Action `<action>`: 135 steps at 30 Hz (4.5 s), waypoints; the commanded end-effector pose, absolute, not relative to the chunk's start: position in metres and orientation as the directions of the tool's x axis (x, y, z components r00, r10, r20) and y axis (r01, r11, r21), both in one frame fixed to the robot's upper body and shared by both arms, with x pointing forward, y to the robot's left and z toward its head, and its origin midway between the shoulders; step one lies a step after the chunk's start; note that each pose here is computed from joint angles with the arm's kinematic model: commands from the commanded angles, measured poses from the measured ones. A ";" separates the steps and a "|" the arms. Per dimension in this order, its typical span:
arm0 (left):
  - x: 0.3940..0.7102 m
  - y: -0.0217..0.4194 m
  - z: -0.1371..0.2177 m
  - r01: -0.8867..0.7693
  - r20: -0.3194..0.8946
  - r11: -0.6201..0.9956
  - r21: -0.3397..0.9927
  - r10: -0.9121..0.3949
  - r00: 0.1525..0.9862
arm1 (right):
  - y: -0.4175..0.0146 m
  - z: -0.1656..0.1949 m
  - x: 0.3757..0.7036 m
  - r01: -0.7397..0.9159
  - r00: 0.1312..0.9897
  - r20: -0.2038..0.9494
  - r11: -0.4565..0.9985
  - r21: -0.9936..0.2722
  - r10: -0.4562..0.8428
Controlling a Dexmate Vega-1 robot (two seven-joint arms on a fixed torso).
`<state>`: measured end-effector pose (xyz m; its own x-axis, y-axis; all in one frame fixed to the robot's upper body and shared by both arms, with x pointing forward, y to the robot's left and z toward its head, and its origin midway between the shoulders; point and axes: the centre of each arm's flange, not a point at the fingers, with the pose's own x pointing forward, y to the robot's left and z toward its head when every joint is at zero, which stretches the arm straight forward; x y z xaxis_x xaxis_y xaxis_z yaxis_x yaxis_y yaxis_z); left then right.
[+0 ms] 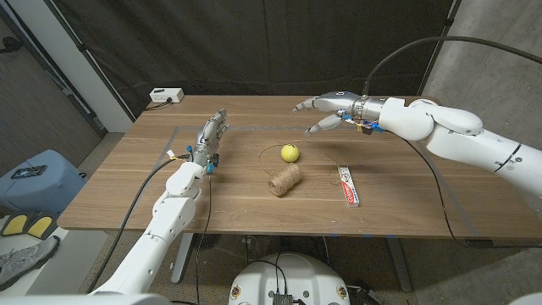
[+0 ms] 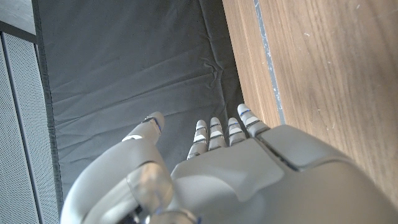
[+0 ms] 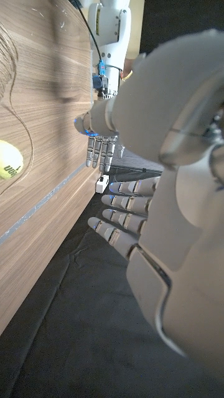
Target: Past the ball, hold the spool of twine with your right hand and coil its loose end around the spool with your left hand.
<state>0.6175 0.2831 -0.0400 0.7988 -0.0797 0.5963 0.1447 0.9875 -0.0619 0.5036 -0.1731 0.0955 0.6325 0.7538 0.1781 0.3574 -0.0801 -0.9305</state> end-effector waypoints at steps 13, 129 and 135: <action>0.628 0.274 -0.033 0.169 0.597 0.984 -0.052 -0.105 0.795 | -0.160 0.090 0.508 0.367 0.647 0.064 -0.237 -0.899 0.760; 0.641 0.275 -0.023 0.160 0.622 0.985 -0.057 -0.091 0.778 | -0.096 0.009 0.526 0.254 0.711 -0.142 -0.439 -0.862 0.689; 0.641 0.278 -0.023 0.155 0.622 0.986 -0.066 -0.081 0.779 | -0.095 0.005 0.530 0.248 0.717 -0.148 -0.448 -0.859 0.681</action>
